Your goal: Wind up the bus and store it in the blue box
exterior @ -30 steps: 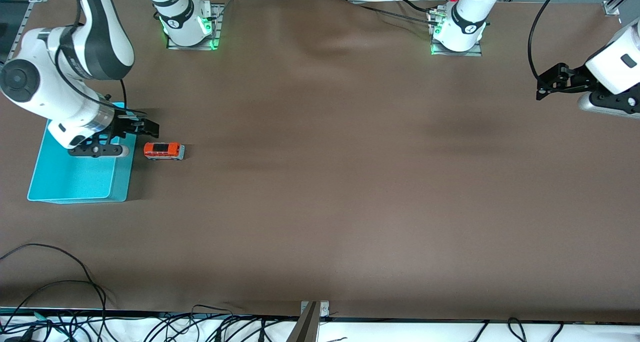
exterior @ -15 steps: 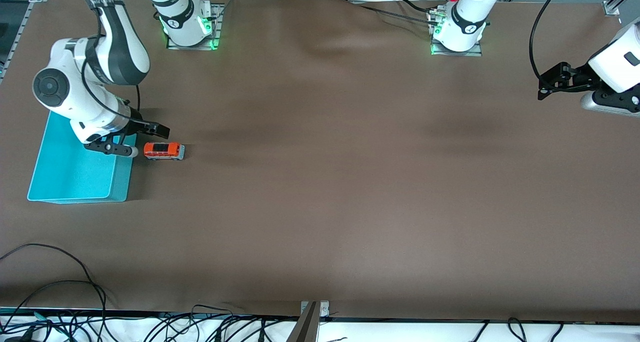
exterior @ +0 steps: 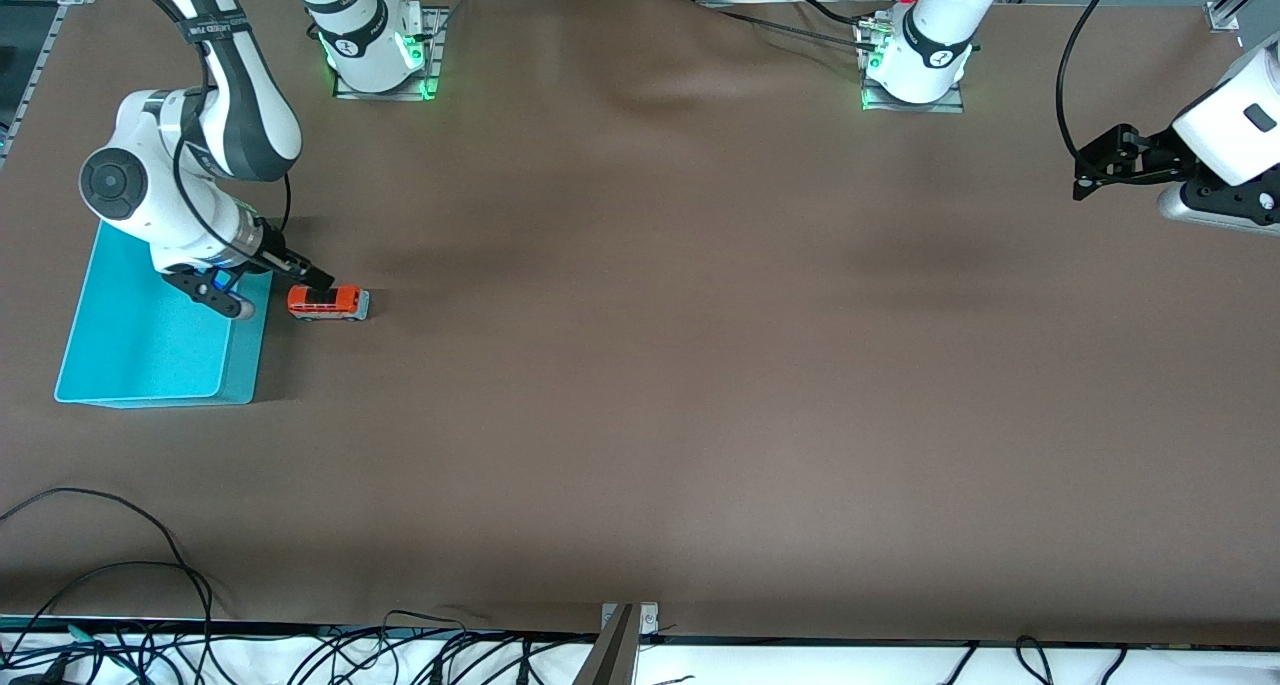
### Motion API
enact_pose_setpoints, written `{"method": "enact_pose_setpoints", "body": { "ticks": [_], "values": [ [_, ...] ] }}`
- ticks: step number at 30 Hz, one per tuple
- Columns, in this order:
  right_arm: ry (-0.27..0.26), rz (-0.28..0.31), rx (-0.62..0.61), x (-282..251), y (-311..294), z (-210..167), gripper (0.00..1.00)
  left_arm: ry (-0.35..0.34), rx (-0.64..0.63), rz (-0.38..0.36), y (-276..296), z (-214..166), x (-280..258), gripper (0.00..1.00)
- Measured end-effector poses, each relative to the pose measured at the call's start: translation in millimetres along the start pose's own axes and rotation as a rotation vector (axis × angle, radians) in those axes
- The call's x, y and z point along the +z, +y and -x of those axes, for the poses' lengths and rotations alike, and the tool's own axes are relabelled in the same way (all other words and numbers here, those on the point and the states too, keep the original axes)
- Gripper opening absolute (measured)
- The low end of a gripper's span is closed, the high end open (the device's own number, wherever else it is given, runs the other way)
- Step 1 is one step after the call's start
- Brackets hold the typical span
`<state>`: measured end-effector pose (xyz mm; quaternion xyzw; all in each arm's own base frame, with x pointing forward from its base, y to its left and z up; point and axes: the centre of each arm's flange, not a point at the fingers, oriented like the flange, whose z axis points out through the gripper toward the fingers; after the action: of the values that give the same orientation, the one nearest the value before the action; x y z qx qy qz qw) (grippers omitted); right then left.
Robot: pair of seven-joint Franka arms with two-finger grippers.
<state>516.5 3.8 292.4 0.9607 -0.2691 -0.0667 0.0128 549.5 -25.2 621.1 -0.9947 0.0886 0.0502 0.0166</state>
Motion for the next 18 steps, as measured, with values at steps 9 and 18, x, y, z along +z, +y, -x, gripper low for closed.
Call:
{"method": "enact_pose_setpoints", "body": {
  "ticks": [9,18],
  "values": [
    [0.021,-0.017,0.212,2,2,-3,1.00,0.000,0.005,0.000,3,0,0,1.00],
    [0.075,-0.039,0.414,27,3,-2,1.00,0.000,0.006,-0.001,3,-1,0,1.00]
  ]
}}
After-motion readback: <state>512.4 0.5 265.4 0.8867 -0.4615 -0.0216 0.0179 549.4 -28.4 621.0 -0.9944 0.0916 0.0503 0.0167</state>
